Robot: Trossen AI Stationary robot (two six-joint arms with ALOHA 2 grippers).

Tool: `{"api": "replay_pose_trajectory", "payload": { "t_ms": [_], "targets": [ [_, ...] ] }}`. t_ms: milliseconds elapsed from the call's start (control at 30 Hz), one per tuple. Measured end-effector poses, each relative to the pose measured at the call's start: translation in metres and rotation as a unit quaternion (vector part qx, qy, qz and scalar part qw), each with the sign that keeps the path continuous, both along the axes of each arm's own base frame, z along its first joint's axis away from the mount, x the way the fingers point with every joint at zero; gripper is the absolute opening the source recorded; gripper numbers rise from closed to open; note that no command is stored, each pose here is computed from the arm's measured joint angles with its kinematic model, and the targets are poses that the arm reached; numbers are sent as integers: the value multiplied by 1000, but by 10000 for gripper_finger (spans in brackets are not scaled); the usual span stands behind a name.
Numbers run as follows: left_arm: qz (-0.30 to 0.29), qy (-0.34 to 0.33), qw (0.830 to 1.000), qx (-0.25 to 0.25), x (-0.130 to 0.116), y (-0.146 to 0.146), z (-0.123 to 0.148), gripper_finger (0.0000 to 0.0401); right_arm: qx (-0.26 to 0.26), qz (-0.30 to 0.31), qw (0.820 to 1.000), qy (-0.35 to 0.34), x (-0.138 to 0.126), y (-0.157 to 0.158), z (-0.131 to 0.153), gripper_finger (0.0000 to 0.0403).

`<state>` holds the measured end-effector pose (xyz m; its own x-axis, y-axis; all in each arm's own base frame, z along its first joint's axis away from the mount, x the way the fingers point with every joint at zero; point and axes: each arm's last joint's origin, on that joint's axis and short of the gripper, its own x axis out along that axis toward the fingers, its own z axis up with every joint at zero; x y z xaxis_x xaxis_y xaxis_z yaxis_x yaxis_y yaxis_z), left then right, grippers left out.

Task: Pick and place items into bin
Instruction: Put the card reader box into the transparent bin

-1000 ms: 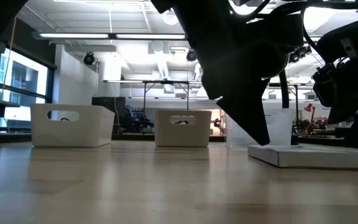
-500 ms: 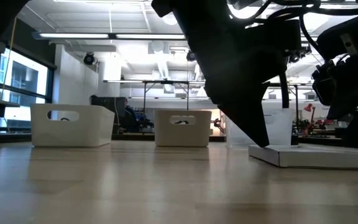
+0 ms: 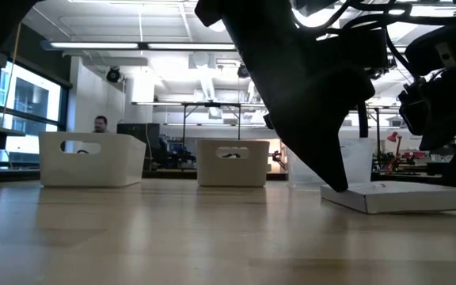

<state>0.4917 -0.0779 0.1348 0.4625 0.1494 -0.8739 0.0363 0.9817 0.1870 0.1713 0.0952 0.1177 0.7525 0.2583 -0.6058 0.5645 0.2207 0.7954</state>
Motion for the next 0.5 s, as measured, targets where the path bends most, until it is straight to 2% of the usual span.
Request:
{"api": "replay_pose_trajectory", "payload": {
  "t_ms": [500],
  "targets": [
    [0, 4, 1000, 0, 0, 0, -2, 3, 7, 0, 1000, 22, -1, 0, -4, 186]
  ]
}}
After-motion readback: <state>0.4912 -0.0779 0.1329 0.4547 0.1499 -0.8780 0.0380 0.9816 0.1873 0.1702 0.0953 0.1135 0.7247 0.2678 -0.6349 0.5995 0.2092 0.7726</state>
